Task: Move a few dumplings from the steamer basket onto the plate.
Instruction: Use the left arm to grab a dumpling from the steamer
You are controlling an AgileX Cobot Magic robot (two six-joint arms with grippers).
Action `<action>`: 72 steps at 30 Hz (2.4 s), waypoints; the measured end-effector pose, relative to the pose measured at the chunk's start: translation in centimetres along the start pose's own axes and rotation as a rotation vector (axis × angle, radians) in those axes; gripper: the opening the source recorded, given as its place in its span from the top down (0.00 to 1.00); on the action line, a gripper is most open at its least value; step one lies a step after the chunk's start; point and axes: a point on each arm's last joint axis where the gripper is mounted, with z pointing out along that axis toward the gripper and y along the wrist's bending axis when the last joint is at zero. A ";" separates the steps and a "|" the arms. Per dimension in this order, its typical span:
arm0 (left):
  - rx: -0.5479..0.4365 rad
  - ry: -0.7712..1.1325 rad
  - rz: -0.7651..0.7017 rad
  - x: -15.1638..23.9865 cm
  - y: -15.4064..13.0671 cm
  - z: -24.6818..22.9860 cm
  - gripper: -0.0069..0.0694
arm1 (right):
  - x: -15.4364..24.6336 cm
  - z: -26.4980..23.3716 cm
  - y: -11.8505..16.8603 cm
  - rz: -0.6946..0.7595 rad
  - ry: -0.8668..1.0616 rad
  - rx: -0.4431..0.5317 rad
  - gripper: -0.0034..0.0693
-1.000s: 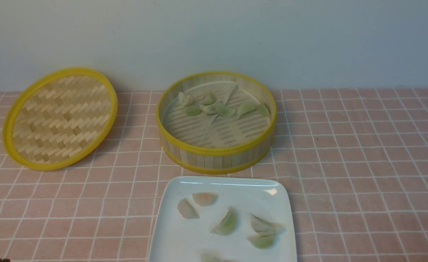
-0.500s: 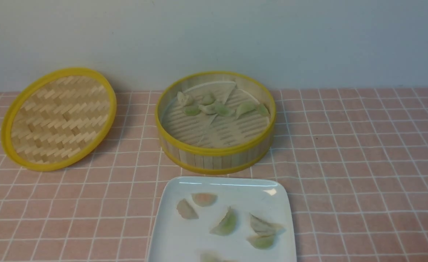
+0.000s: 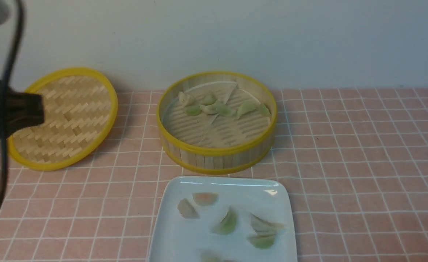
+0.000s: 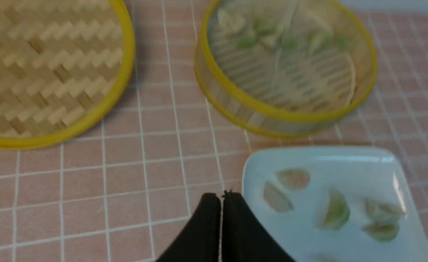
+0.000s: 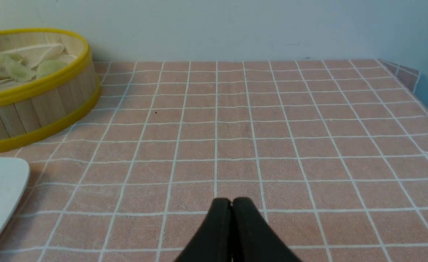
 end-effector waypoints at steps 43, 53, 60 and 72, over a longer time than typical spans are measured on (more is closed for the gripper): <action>0.189 0.286 0.566 -9.3 -4.7 38.8 0.42 | 0.0 0.0 0.0 -0.001 0.000 0.000 0.97; 0.146 0.310 0.617 -7.8 -5.8 40.4 0.59 | 0.0 0.0 0.0 0.000 0.000 0.001 0.97; 0.056 0.325 0.606 -8.1 -7.0 39.3 0.61 | 0.0 0.0 0.0 0.000 0.000 0.001 0.97; 0.101 0.268 0.399 -12.8 -9.7 26.0 0.61 | 0.0 0.0 0.0 -0.001 0.000 0.001 0.97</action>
